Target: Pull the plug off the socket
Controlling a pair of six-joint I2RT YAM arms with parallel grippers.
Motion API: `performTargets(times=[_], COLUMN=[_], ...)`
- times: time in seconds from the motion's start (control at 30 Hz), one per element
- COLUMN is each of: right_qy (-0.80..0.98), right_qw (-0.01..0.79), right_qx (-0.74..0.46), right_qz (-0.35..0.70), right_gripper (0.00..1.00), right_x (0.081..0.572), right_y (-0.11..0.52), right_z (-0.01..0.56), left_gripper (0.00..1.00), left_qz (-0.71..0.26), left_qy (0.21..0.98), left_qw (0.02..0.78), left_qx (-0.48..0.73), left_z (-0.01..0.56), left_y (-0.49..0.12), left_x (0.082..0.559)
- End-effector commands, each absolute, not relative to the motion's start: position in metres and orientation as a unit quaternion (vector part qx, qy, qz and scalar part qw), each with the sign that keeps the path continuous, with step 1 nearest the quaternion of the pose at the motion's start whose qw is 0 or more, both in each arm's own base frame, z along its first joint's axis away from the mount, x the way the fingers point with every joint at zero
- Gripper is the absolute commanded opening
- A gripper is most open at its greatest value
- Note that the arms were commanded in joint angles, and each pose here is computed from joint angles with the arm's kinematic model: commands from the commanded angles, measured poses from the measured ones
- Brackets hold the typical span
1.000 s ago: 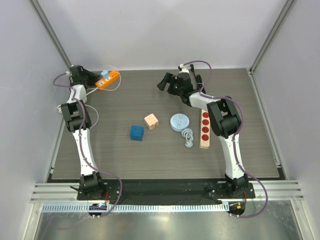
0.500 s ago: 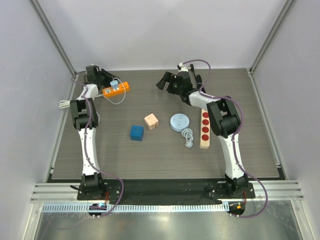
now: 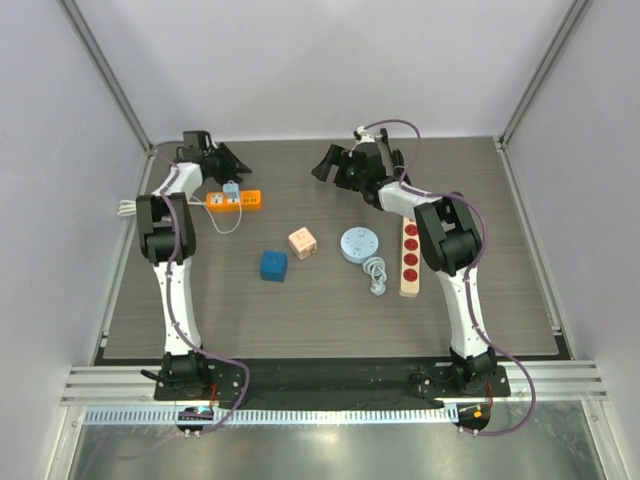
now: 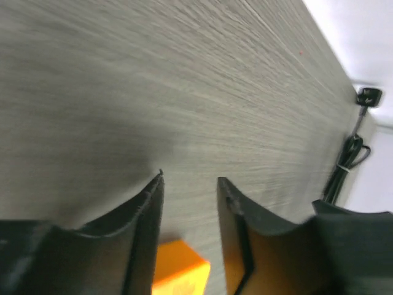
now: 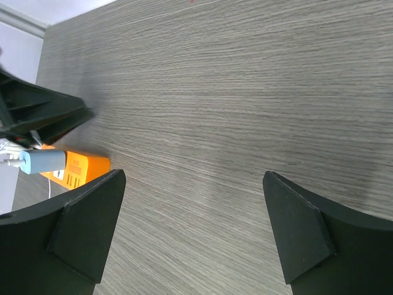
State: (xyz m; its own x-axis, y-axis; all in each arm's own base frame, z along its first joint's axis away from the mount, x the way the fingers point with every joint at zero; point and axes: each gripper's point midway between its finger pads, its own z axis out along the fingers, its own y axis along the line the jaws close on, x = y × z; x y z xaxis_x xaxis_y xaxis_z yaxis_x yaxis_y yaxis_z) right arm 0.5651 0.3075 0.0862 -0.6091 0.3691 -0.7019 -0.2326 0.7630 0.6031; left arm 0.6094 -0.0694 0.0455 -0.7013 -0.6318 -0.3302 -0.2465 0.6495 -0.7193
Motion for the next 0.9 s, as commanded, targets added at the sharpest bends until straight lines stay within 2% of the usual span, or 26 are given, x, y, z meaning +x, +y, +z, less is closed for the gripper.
performTargets(times=[0.0, 0.03, 0.2, 0.33, 0.37, 0.43, 0.57, 0.87], right_qy=[0.816, 0.816, 0.813, 0.811, 0.812, 0.811, 0.811, 0.811], right_qw=[0.449, 0.448, 0.445, 0.443, 0.443, 0.442, 0.440, 0.432], right_qx=[0.035, 0.035, 0.031, 0.018, 0.015, 0.012, 0.011, 0.009], right_qz=[0.361, 0.364, 0.373, 0.382, 0.381, 0.383, 0.386, 0.394], right_gripper=[1.00, 1.00, 1.00, 1.00, 1.00, 1.00, 1.00, 1.00], right_x=[0.569, 0.569, 0.569, 0.567, 0.566, 0.565, 0.565, 0.563], right_y=[0.314, 0.315, 0.320, 0.329, 0.330, 0.332, 0.333, 0.337], right_z=[0.107, 0.108, 0.108, 0.111, 0.111, 0.112, 0.112, 0.108], left_gripper=[0.47, 0.56, 0.79, 0.82, 0.83, 0.84, 0.84, 0.95], left_qz=[-0.234, -0.227, -0.168, -0.106, -0.097, -0.032, 0.032, 0.081], left_qy=[0.872, 0.867, 0.868, 0.898, 0.905, 0.920, 0.927, 0.925], left_qw=[0.367, 0.389, 0.435, 0.404, 0.399, 0.382, 0.373, 0.370], left_qx=[-0.222, -0.215, -0.172, -0.140, -0.113, -0.085, -0.029, -0.016], left_z=[0.128, 0.156, 0.209, 0.197, 0.195, 0.183, 0.170, 0.151], left_y=[-0.029, -0.026, -0.020, -0.023, -0.043, -0.040, -0.066, -0.074], left_x=[0.604, 0.601, 0.583, 0.563, 0.563, 0.556, 0.552, 0.559])
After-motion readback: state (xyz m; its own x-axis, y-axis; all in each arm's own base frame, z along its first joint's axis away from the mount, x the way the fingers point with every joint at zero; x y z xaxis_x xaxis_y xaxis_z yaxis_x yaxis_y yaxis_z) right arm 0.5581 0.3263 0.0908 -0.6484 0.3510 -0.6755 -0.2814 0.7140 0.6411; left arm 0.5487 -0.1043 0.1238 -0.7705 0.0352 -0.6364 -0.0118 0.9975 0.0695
